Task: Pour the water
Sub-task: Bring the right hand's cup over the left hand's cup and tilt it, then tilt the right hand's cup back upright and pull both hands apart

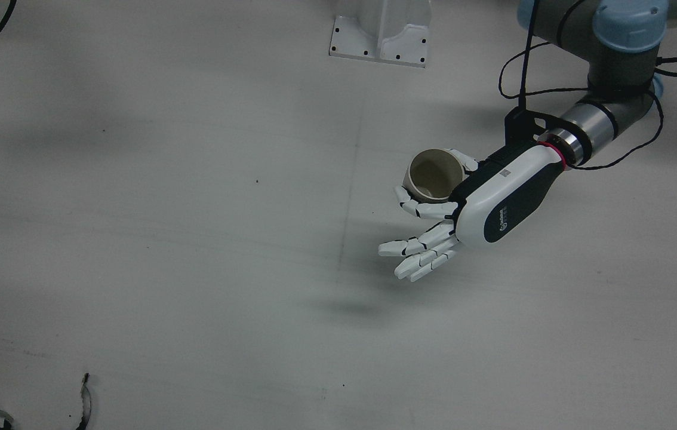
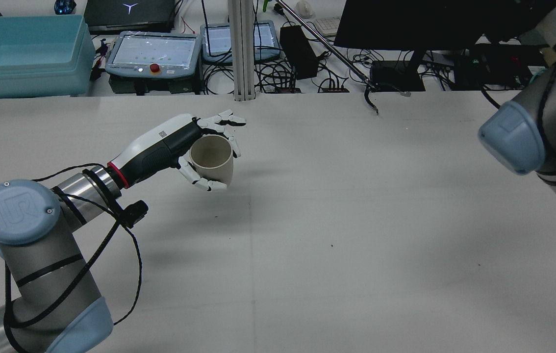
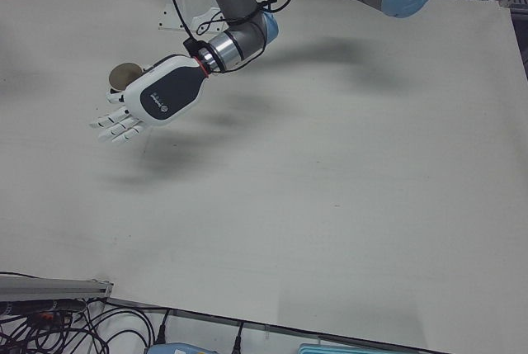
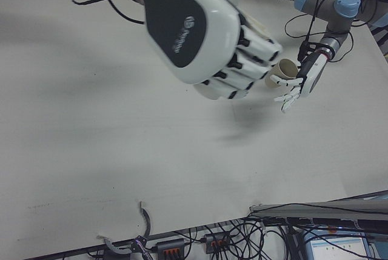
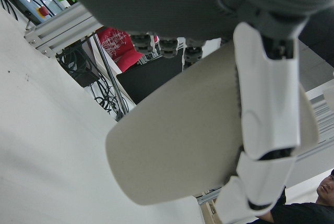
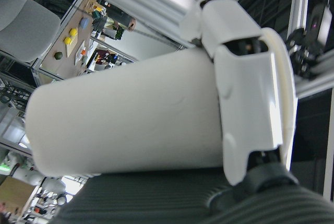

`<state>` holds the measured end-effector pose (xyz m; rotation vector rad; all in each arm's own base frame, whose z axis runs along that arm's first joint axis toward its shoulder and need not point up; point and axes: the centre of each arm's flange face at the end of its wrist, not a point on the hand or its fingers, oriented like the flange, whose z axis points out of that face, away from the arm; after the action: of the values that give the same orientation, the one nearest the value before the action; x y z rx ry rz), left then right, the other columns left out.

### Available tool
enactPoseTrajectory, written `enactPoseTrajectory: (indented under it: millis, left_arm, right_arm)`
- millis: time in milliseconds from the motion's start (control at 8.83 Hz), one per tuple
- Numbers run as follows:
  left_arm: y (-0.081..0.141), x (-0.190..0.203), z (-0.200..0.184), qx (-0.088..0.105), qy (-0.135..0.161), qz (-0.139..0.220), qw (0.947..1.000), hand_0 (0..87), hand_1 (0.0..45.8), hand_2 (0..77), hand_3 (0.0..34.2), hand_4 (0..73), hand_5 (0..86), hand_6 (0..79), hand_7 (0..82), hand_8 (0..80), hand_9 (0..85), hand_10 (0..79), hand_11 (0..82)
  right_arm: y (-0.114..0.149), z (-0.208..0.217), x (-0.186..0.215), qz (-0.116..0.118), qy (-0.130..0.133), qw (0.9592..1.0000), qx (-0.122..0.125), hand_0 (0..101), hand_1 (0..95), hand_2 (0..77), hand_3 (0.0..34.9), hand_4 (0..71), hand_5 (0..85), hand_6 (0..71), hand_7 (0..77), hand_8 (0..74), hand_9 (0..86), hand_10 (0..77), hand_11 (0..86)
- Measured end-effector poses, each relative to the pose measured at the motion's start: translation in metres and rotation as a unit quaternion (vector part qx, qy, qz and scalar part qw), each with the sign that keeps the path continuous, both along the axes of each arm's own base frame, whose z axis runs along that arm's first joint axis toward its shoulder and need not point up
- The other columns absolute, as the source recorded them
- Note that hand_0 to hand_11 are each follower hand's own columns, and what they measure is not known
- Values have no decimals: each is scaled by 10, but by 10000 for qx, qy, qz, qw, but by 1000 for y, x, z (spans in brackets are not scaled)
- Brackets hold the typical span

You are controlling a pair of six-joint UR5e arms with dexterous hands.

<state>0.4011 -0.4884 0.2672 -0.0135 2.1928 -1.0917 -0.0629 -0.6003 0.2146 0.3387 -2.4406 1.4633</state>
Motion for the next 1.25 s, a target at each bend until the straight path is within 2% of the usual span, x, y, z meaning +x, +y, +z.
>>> enactPoseTrajectory:
  millis: [113, 226, 453, 679, 792, 906, 1019, 1132, 1245]
  left_arm:
    - [-2, 6, -8, 13, 7, 14, 10000, 616, 164, 284, 0, 556, 316, 125, 196, 49, 65, 33, 65]
    - [-3, 9, -14, 17, 22, 21, 10000, 616, 164, 284, 0, 556, 316, 125, 196, 49, 65, 33, 65]
    - [-5, 11, -20, 18, 43, 23, 10000, 613, 164, 284, 0, 556, 316, 136, 196, 49, 65, 33, 55]
    - [-6, 9, -23, 30, 70, 15, 10000, 600, 164, 284, 0, 556, 316, 136, 196, 49, 65, 33, 55]
    - [-6, 7, -24, 41, 86, 8, 10000, 600, 164, 284, 0, 556, 316, 136, 196, 49, 65, 33, 55]
    - [-6, 6, -25, 31, 107, 15, 9999, 597, 158, 289, 0, 556, 316, 136, 196, 49, 65, 33, 55]
    - [-6, 6, -24, 9, 129, 32, 9999, 602, 158, 289, 0, 556, 316, 136, 196, 49, 55, 33, 55]
    - [-7, 5, -25, -4, 153, 39, 9999, 601, 158, 289, 0, 556, 316, 136, 196, 38, 55, 22, 55]
    - [-8, 4, -25, -41, 218, 60, 9997, 601, 158, 289, 0, 556, 316, 136, 196, 38, 55, 22, 55]
  right_arm:
    - [6, -42, -32, 2, 409, 9987, 287, 798, 87, 480, 0, 311, 595, 627, 589, 518, 605, 365, 540]
    - [21, -72, -66, 53, 857, 9948, 541, 800, 87, 480, 0, 316, 595, 633, 589, 540, 600, 360, 529]
    - [71, -97, -134, 277, 1830, 9789, 861, 800, 87, 480, 0, 316, 600, 633, 589, 535, 600, 338, 513]
    - [108, -86, -187, 493, 2545, 9622, 836, 800, 82, 480, 0, 316, 600, 633, 589, 524, 611, 327, 491]
    - [119, -76, -204, 649, 2861, 9530, 752, 797, 82, 480, 0, 316, 600, 633, 589, 485, 627, 289, 464]
    - [125, -70, -214, 780, 3072, 9460, 684, 798, 82, 480, 0, 316, 600, 638, 578, 447, 627, 240, 382]
    - [128, -65, -218, 867, 3201, 9413, 633, 798, 82, 480, 0, 316, 600, 638, 578, 404, 556, 224, 355]
    - [128, -60, -218, 902, 3258, 9393, 589, 799, 82, 480, 0, 316, 600, 638, 578, 404, 535, 224, 355]
    - [127, -48, -212, 882, 3159, 9433, 508, 799, 82, 480, 0, 316, 600, 638, 578, 398, 535, 229, 371]
